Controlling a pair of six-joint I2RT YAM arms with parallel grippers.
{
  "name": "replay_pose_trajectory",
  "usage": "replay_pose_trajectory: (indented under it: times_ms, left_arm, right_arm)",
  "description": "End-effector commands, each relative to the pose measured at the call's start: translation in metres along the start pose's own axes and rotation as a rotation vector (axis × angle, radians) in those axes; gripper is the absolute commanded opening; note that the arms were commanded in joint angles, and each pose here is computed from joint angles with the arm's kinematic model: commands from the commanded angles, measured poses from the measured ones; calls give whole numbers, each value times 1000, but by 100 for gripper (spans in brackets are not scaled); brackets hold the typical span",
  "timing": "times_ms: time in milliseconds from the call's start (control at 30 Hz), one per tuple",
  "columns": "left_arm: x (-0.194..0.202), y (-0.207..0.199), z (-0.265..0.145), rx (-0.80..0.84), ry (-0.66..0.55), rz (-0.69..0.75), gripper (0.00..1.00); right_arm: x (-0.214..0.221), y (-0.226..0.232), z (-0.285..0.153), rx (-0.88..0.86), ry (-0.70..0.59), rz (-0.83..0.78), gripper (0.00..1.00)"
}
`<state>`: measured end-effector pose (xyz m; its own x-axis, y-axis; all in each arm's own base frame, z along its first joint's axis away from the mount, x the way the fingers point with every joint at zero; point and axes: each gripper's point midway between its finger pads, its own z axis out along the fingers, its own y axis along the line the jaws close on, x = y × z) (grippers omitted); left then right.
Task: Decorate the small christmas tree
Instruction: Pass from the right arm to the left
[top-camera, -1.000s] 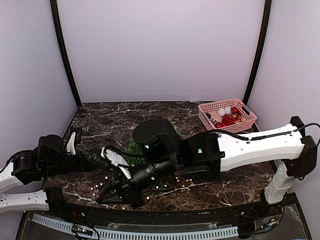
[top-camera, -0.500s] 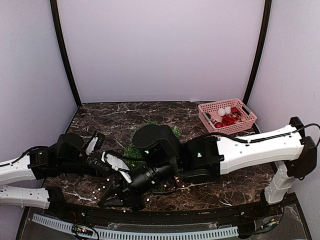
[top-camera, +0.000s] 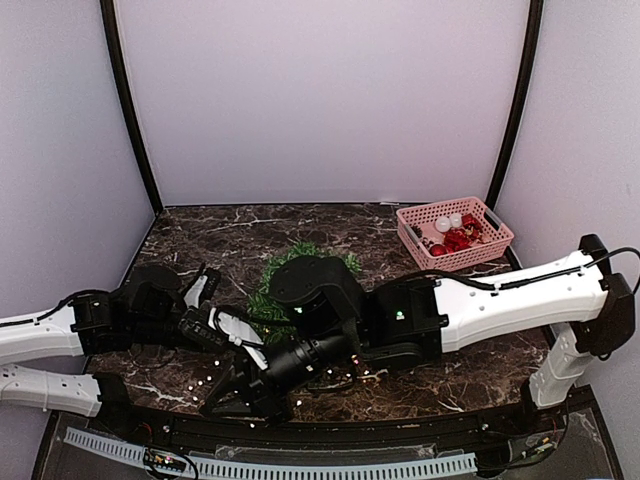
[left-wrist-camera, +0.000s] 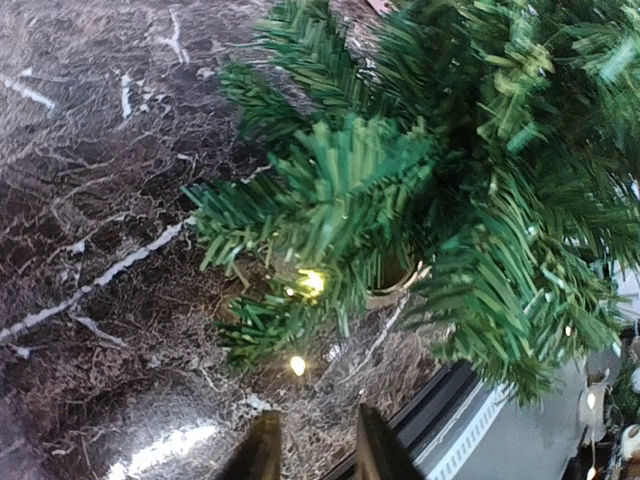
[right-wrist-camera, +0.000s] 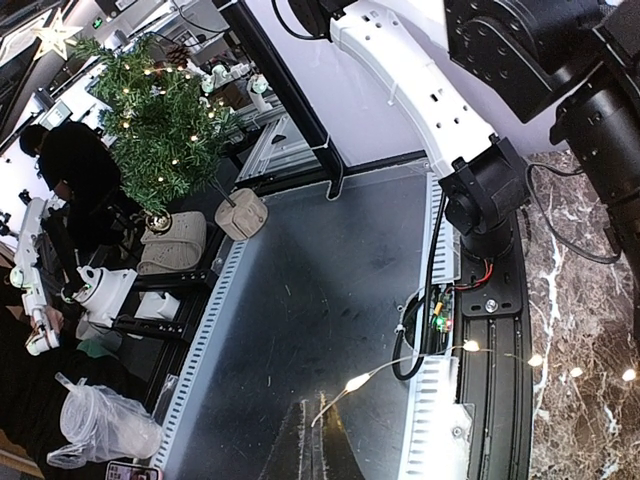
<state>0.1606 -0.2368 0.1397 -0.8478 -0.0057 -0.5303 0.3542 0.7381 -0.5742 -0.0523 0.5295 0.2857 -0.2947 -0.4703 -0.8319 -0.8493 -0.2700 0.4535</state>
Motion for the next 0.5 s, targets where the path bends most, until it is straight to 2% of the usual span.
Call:
replay_pose_trajectory:
  times_ms: [0,200,467]
  left_arm:
    - [1,4,8,4,15,0,18]
    - [-11,5,1,-8,-25,-2,1]
    - [-33,5,-24,-22,-148,31,0]
  right_arm:
    - [-19,18,-12,-26,-74,-35,0]
    - [-20,13,-16,12,-92,-39,0]
    - [-41,10,-50,115,-252,-81,0]
